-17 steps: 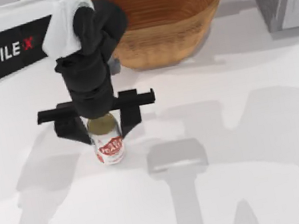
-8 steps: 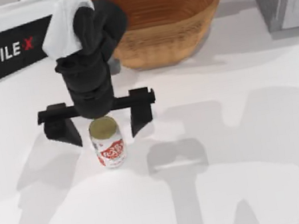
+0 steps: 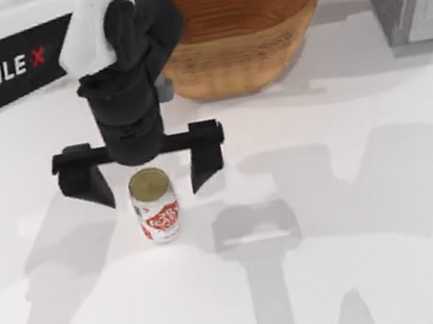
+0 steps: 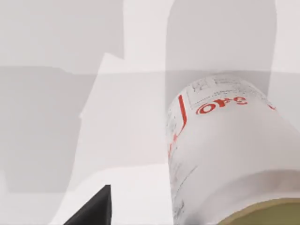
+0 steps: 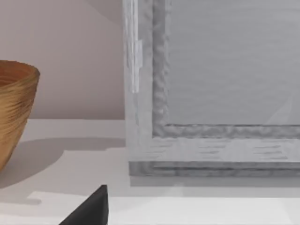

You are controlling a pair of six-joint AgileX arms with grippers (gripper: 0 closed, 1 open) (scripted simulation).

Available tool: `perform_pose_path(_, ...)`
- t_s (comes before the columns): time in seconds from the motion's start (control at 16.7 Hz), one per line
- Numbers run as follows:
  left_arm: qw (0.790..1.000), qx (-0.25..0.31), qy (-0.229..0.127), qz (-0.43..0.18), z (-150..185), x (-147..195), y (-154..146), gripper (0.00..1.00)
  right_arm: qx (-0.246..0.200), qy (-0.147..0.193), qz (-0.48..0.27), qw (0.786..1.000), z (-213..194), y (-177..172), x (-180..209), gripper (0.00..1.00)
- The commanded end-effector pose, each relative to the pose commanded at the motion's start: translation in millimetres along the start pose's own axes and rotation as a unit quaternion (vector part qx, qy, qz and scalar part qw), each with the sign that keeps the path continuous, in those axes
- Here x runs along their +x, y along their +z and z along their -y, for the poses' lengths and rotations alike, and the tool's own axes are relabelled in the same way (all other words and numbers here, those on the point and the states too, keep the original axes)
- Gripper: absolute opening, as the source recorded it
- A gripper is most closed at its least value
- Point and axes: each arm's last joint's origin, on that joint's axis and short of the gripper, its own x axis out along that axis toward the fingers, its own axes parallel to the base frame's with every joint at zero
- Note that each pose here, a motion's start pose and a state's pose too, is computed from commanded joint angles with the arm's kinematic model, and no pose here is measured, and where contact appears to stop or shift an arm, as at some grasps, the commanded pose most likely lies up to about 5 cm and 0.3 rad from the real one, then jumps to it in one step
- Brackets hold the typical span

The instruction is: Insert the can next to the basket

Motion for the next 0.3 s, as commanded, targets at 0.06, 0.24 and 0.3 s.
perform_pose_path(0.06,1.0,0.001,0.0,-0.001,0.4,-6.1,-0.1,1.0,0.0,0.0,0.0,1.0,0.0,0.0,0.0,1.0)
perform_pose_path(0.24,1.0,-0.001,0.001,-0.002,-0.9,-25.3,-0.4,1.0,0.0,0.0,0.0,1.0,0.0,0.0,0.0,1.0)
perform_pose_path(0.3,1.0,-0.001,0.0,-0.001,-1.0,-28.9,-0.5,1.0,0.0,0.0,0.0,1.0,0.0,0.0,0.0,1.0)
